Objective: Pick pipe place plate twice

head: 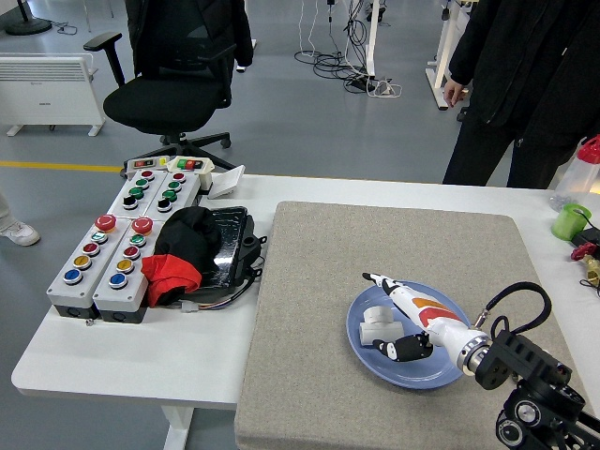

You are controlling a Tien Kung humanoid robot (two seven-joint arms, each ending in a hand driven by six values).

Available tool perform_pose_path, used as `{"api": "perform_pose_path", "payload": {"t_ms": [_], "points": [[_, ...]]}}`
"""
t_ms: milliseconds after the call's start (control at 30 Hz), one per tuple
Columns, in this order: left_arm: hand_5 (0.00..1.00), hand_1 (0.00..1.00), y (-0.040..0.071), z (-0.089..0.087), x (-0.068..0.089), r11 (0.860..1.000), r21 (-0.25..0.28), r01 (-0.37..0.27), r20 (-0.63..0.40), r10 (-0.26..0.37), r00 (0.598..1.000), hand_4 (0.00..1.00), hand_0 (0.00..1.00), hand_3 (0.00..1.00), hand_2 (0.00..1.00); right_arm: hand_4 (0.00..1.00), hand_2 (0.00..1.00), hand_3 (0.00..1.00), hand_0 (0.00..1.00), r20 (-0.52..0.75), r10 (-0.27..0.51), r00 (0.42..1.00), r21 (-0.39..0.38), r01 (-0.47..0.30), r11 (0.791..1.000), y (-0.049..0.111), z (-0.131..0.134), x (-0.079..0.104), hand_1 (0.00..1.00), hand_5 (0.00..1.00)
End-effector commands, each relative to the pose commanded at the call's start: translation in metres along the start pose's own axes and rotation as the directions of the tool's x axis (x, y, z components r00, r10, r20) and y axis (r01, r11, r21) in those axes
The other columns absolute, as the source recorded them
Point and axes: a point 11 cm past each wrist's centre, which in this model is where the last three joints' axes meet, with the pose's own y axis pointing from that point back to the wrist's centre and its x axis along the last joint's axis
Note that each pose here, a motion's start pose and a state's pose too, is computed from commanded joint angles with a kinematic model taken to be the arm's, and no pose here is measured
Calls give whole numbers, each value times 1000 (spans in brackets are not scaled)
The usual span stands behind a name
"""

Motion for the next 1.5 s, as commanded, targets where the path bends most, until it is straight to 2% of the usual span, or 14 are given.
{"api": "perform_pose_path", "payload": {"t_ms": [33,167,300,500,600,667,800,1133,1167,1333,1367,1500], "points": [[998,628,0,0,0,1000,0,0,1,0,1000,393,653,554,632,883,998,998,998,2,5,1000,-1,-5,1000,1,1,1,995,212],[998,628,0,-1,-1,1000,3,1,0,-1,1000,392,653,554,632,881,998,998,998,44,87,995,-31,-86,996,15,13,31,989,233],[998,628,0,-2,0,1000,5,0,1,0,1000,392,653,554,632,881,998,998,998,24,91,996,-95,-88,992,31,32,52,989,233],[998,629,-1,-4,0,1000,9,-1,2,1,1000,392,653,554,633,872,998,998,998,38,83,996,-168,-75,983,68,59,77,980,262],[998,629,-1,-5,0,1000,11,-2,4,2,1000,391,653,555,633,867,998,998,998,43,67,997,-196,-57,979,81,69,79,962,284],[998,629,-2,-6,0,1000,14,-2,6,2,1000,391,653,555,633,867,998,998,998,28,55,998,-237,-47,970,93,80,78,962,284],[998,629,-2,-8,-1,1000,17,-3,9,3,1000,390,653,554,633,863,998,998,998,25,33,999,-304,-24,953,106,101,71,956,294],[998,629,-2,-5,1,1000,11,-10,5,10,1000,390,653,555,633,860,998,998,998,-53,6,999,-426,-28,904,113,134,62,944,297],[998,629,-2,-5,1,1000,10,-10,3,10,1000,389,653,554,633,783,883,862,797,-58,5,998,-437,-30,899,113,136,62,813,226],[998,629,-1,-3,2,1000,7,-10,3,10,1000,389,653,554,633,783,883,862,797,-80,-23,996,-463,-17,886,111,143,56,813,226],[998,629,-1,-3,2,1000,7,-10,3,10,1000,390,653,553,633,657,698,771,529,-84,-26,996,-463,-16,886,111,144,55,614,74],[998,629,-1,-3,2,1000,6,-10,3,10,1000,390,653,553,633,657,698,771,529,-85,-36,996,-472,-8,881,109,147,52,614,74]]}}
